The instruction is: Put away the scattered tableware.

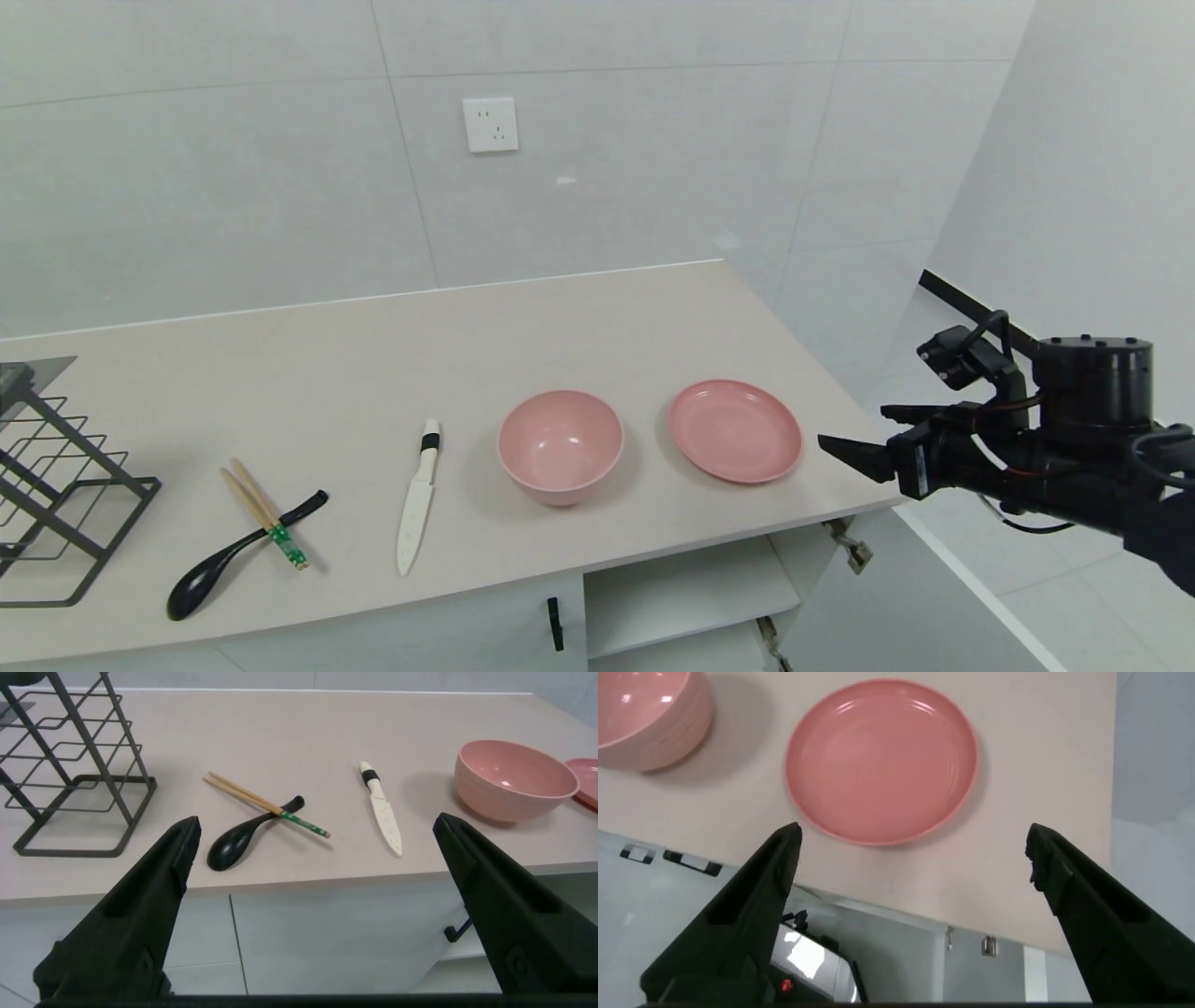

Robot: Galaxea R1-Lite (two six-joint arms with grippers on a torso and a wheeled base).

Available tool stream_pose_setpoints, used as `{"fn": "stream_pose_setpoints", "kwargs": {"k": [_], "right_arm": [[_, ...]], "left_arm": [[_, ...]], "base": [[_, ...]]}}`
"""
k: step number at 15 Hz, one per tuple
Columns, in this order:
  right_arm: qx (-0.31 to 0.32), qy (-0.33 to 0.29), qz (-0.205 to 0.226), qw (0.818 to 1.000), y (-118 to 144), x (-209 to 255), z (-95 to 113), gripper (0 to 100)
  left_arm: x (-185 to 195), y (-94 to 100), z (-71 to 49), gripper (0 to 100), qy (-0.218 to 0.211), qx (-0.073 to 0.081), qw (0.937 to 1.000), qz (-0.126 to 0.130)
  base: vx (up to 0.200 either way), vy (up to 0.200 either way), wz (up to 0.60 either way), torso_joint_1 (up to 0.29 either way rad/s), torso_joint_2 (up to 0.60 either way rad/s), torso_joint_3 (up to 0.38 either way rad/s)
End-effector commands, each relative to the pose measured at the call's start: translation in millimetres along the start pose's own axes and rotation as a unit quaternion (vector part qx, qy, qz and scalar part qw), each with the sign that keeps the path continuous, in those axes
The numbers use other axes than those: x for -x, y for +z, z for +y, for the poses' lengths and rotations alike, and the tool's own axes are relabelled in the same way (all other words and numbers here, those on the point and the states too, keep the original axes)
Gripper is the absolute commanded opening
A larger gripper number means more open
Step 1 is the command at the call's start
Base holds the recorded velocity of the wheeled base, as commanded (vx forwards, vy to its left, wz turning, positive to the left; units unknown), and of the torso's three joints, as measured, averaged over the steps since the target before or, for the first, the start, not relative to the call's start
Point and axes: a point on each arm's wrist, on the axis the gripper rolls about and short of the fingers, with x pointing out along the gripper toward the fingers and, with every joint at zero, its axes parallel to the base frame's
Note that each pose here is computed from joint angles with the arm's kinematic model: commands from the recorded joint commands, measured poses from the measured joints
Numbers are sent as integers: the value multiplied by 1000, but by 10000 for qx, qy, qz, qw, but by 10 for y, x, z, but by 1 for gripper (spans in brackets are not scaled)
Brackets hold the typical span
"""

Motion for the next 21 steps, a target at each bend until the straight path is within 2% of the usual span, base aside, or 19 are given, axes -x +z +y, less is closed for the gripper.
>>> {"fn": "stream_pose_setpoints", "kwargs": {"k": [1, 5, 15, 21], "right_arm": [[-48, 21, 175, 9998, -93, -187, -42, 100], [-3, -70, 0, 10000, -65, -425, -118, 100], [-10, 119, 374, 9992, -269, -956, -122, 100], [-35, 93, 380, 9992, -299, -1136, -188, 100]], "left_arm": [[-1, 0, 0, 100, -4, 1, 10000, 6], [-1, 0, 0, 100, 4, 1, 10000, 5], [-1, 0, 0, 100, -4, 1, 10000, 6], [-1, 0, 0, 100, -4, 1, 10000, 6]], "base": [[0, 0, 0, 0, 0, 0], [0, 0, 0, 0, 0, 0], [0, 0, 0, 0, 0, 0], [0, 0, 0, 0, 0, 0]]}}
